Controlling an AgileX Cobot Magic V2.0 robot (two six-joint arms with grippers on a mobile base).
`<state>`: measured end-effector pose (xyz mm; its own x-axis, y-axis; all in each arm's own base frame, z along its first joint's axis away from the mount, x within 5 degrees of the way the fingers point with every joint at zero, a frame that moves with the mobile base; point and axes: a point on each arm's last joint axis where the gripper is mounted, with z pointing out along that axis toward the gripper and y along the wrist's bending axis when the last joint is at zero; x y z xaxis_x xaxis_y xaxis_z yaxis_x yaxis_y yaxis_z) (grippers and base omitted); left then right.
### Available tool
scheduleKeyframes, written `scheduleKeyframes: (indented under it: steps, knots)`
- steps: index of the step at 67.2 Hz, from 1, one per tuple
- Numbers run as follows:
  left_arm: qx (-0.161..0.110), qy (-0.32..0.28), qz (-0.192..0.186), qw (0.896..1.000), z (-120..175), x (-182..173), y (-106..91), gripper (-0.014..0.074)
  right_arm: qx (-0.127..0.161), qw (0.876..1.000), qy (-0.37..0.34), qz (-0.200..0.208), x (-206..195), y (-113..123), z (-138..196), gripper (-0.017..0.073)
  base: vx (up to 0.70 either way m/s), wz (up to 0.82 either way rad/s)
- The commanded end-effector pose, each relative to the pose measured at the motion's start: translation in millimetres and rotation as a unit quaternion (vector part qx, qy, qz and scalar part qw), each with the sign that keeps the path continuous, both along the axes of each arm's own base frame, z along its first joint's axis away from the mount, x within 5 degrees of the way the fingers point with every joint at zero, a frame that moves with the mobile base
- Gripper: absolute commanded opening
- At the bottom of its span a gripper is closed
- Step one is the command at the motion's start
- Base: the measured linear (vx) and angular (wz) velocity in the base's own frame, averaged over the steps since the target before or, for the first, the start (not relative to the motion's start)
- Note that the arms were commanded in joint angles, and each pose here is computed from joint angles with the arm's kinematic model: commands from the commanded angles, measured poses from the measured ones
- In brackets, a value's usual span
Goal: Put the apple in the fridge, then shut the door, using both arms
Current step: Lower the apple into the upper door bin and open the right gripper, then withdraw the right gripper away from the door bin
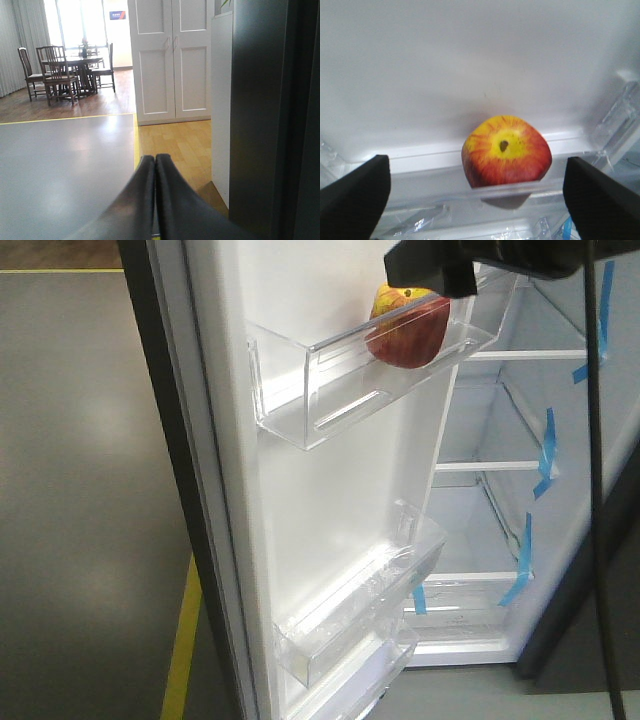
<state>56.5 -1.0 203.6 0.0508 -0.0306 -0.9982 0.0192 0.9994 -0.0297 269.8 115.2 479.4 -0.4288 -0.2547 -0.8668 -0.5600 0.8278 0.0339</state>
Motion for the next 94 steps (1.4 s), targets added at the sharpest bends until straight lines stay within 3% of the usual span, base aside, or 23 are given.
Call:
scheduleKeyframes:
  steps: [1, 48, 57, 75, 94]
  knots:
    - [-0.005, -0.051, -0.002, 0.999, 13, -3, -0.2, -0.0006, 0.029, 0.998, -0.058, -0.01, -31, -11, 14, 0.0655, 0.0, 0.0]
    - [-0.005, -0.051, -0.002, 0.999, 13, -3, -0.2, -0.0006, 0.026, 0.999, 0.001, -0.023, -173, -60, -107, 0.0618, 0.0, 0.0]
    - [-0.005, -0.051, -0.002, 0.999, 13, -3, -0.2, -0.0006, 0.023, 0.999, 0.024, -0.012, -200, -67, -132, 0.0608, 0.0, 0.0]
    - [-0.005, -0.051, -0.002, 0.999, 13, -3, -0.2, -0.0006, 0.053, 0.995, 0.073, 0.034, -245, -71, -165, 0.0583, 0.0, 0.0]
    - [-0.005, -0.051, -0.002, 0.999, 13, -3, -0.2, -0.0006, 0.059, 0.991, 0.112, 0.034, -269, -77, -189, 0.058, 0.0, 0.0]
